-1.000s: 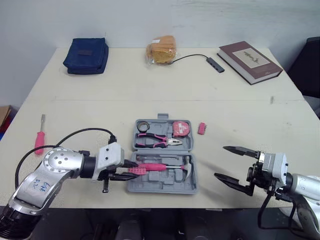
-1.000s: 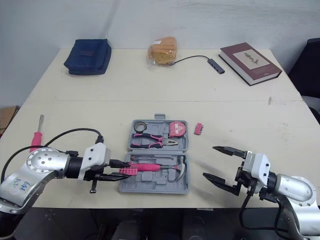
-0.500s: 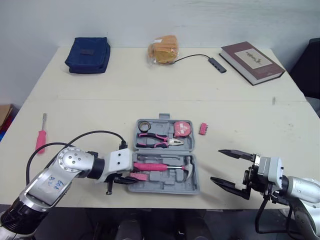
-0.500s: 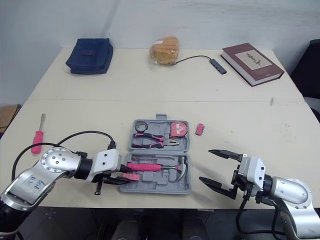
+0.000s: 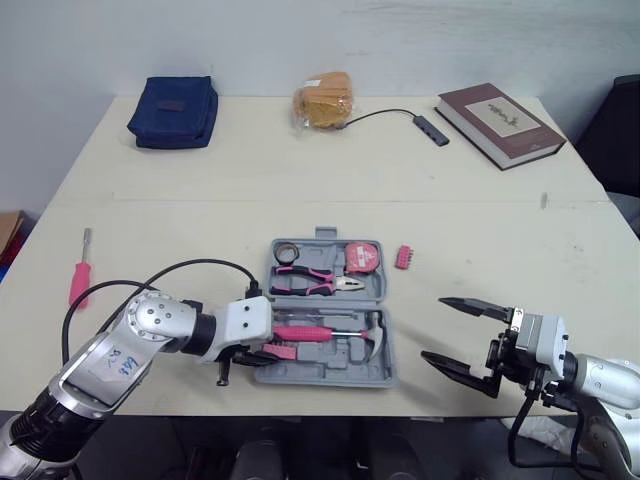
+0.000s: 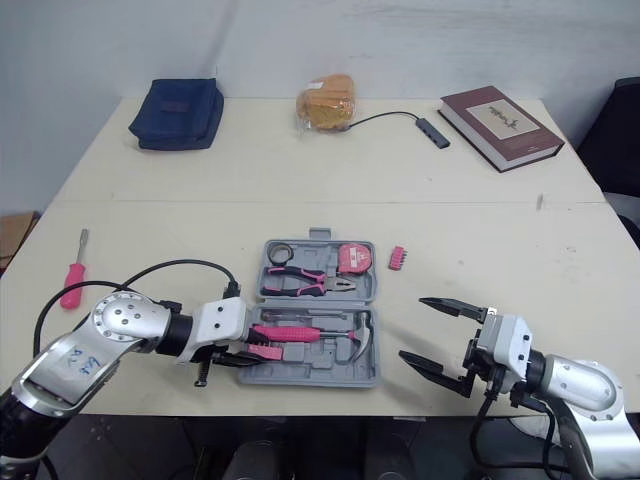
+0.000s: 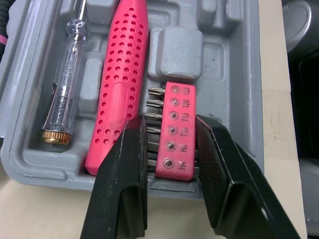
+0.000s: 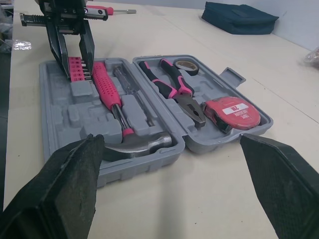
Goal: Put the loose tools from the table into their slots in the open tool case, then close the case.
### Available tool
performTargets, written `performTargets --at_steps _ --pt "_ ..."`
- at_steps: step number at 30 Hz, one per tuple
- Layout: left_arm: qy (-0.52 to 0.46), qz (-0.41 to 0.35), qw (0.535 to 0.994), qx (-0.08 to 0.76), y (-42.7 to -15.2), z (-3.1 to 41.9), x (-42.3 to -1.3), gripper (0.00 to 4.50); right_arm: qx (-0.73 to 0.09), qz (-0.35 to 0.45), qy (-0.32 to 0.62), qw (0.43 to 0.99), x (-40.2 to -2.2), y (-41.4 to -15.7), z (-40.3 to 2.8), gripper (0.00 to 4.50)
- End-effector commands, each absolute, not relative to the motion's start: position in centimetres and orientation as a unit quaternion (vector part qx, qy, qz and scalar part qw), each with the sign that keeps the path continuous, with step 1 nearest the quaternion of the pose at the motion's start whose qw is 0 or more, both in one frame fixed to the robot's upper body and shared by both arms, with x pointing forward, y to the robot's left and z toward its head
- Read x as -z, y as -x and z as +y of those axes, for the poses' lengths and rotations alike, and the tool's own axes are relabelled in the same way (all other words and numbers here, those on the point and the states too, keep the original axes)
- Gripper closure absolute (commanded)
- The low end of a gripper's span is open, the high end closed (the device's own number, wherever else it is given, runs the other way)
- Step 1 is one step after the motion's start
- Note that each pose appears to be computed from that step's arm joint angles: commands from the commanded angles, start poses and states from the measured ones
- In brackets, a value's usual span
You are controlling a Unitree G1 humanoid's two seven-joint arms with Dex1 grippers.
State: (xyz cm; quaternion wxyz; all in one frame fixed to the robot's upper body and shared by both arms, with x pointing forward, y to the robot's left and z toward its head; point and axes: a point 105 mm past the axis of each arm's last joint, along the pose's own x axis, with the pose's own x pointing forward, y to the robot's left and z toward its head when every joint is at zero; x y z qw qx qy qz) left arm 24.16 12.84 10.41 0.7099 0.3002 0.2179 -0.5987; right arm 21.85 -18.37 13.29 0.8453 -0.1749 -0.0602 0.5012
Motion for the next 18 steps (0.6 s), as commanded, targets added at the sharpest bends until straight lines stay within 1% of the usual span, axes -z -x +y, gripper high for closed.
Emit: performTargets --at_steps 1,4,5,7,9,11,13,15,18 --pt "-0.310 0.231 0.719 0.578 -24.7 13.4 -9.4 3.76 -0.493 -0.082 0.182 0.847 -14.0 -21.8 -18.4 0.00" --pt "-0.297 0.229 0.730 0.572 -24.8 13.4 -9.5 3.76 -0.494 -0.082 0.182 0.846 -13.9 -21.7 -18.3 0.00" --pt "-0.292 0.232 0.726 0.578 -24.5 13.3 -9.4 2.96 -0.495 -0.083 0.180 0.846 -13.9 -21.6 -18.2 0.00" --pt "-0.288 0.219 0.728 0.583 -24.4 12.8 -9.9 2.49 -0.496 -0.082 0.177 0.846 -13.7 -21.4 -18.1 0.00" --pt "-0.285 0.207 0.724 0.593 -23.9 12.6 -10.8 1.71 -0.496 -0.082 0.175 0.846 -13.6 -21.2 -18.0 0.00" --pt "-0.269 0.218 0.714 0.608 -22.9 12.7 -11.5 1.71 -0.497 -0.082 0.174 0.846 -13.6 -21.0 -18.0 0.00" --pt "-0.257 0.216 0.716 0.612 -22.4 12.7 -12.2 1.71 -0.498 -0.080 0.172 0.846 -13.5 -20.9 -18.0 0.00" --pt "-0.252 0.216 0.718 0.611 -22.2 12.9 -12.7 1.71 -0.500 -0.077 0.170 0.846 -13.4 -20.8 -17.9 0.00" --pt "-0.251 0.185 0.730 0.608 -22.7 13.0 -13.7 1.71 -0.502 -0.073 0.167 0.846 -13.3 -20.6 -17.9 0.00"
